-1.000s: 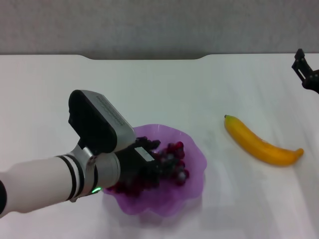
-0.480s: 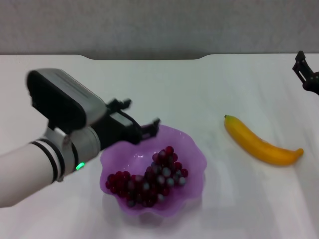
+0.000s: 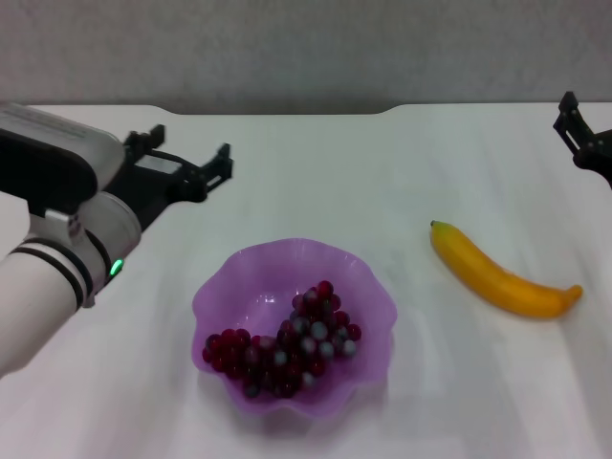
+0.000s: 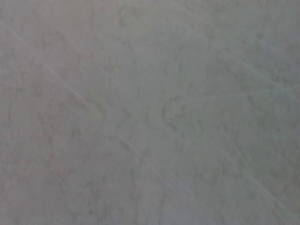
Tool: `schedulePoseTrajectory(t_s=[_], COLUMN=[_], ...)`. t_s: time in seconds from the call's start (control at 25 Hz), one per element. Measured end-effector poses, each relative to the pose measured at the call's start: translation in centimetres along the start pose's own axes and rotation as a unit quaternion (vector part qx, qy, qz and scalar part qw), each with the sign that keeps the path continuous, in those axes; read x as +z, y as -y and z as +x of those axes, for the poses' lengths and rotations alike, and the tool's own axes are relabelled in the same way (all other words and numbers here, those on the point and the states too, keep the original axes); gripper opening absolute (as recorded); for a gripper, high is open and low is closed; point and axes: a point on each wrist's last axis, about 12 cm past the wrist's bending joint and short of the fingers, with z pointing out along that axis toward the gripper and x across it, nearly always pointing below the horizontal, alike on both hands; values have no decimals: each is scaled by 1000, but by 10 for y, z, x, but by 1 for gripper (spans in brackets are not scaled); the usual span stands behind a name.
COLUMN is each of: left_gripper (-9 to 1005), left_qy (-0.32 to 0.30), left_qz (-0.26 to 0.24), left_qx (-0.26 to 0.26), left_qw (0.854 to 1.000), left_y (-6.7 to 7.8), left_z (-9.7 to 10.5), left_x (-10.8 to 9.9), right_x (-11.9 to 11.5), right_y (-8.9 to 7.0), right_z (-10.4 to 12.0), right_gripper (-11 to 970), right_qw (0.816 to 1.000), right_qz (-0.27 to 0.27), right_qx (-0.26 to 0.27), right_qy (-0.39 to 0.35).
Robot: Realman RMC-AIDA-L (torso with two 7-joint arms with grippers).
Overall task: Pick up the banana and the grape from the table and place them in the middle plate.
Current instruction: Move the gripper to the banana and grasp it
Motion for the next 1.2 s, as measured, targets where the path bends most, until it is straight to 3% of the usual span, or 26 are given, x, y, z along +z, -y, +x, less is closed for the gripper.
schedulePoseTrajectory(t_s=[0.4,0.52,0.88,1.08,1.2], left_gripper=[893,893,893,894,894], left_qy=[8,9,-29,-16,0], left_qz=[-78,-90,-122,-157,-171], left_qx=[16,-5,-87,-87,-68], left_qw=[997,996,988,984,983], left_y=[-27,-37,-97,-112,-106], left_z=[13,11,11,14,20], left_x=[13,17,36,32,28], right_x=[0,1,5,9,10], right_y=[-1,-1,-5,-12,-15], right_z=[0,-1,-3,-2,0], right_gripper=[827,827,825,824,823], right_qw=[1000,1000,1000,1000,999], right_qz=[-1,-1,-8,-23,-26], right_qx=[0,2,3,1,6], right_qy=[1,1,5,-9,-18])
